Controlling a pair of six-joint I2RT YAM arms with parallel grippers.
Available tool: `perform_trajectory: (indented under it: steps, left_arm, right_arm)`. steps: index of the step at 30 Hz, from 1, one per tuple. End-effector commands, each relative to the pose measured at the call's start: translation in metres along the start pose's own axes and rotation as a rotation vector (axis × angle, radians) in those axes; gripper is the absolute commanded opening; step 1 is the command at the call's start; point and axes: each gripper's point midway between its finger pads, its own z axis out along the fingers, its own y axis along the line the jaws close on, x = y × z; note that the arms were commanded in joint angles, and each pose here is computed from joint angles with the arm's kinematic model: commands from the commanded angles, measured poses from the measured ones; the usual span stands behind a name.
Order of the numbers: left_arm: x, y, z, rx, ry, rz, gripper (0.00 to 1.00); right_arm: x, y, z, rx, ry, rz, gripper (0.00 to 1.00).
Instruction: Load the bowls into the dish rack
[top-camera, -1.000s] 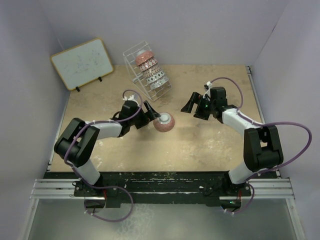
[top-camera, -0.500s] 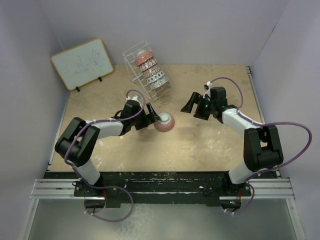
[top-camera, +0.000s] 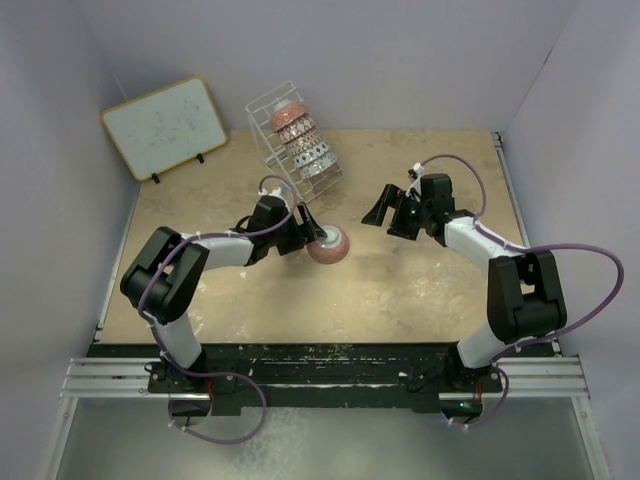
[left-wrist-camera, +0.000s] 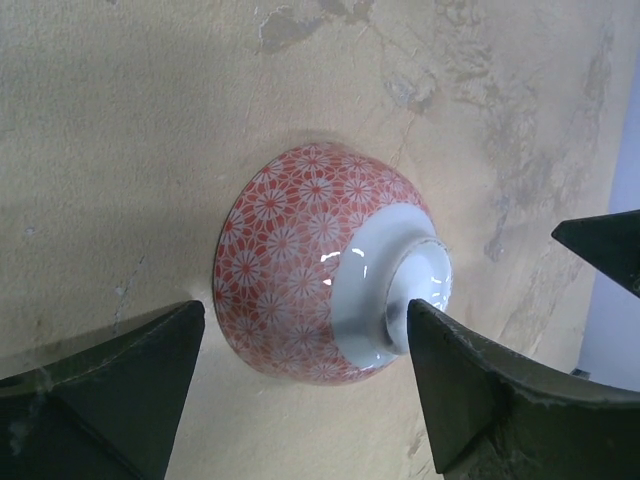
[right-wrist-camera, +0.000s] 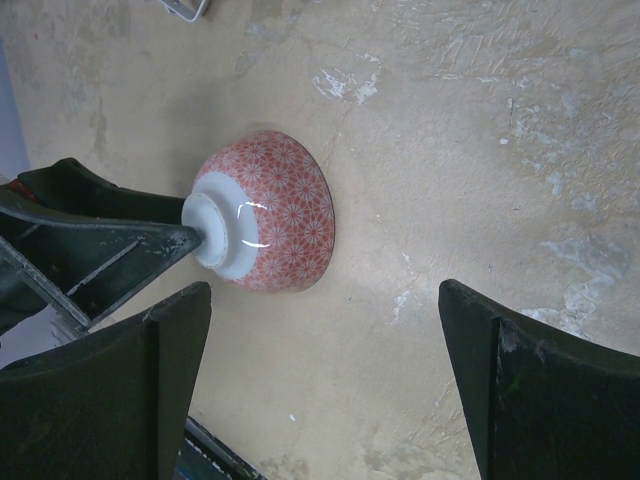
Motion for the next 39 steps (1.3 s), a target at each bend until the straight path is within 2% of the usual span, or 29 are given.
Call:
perform_trajectory:
  steps: [1,5,9,13,20,32,39]
  left_arm:
    - [0.001,0.0,0.009,0.012,0.002,0.007,0.82]
    - [0.006,0.005,0.01,0.014,0.007,0.0,0.75]
    - [0.012,0.009,0.012,0.02,0.015,-0.011,0.59]
    - [0.016,0.009,0.012,0.049,0.013,-0.021,0.5]
    - [0.023,0.016,0.014,0.055,0.019,-0.037,0.49]
    - [0.026,0.018,0.016,0.063,0.02,-0.044,0.49]
    - [0.026,0.018,0.015,0.066,0.019,-0.045,0.49]
  right_arm:
    - [-0.007,0.011,-0.004,-0.045,-0.018,-0.033,0.96]
    - [-0.005,0.01,-0.003,-0.047,-0.015,-0.032,0.96]
    - [-0.002,0.007,-0.001,-0.045,-0.005,-0.033,0.96]
    - [0.001,0.006,-0.001,-0.047,0.001,-0.032,0.96]
    - [0.003,0.003,0.001,-0.042,0.006,-0.026,0.96]
    - [0.029,0.013,0.013,-0.178,0.079,0.063,0.97]
    - [0.035,0.036,0.02,-0.395,0.015,0.139,0.97]
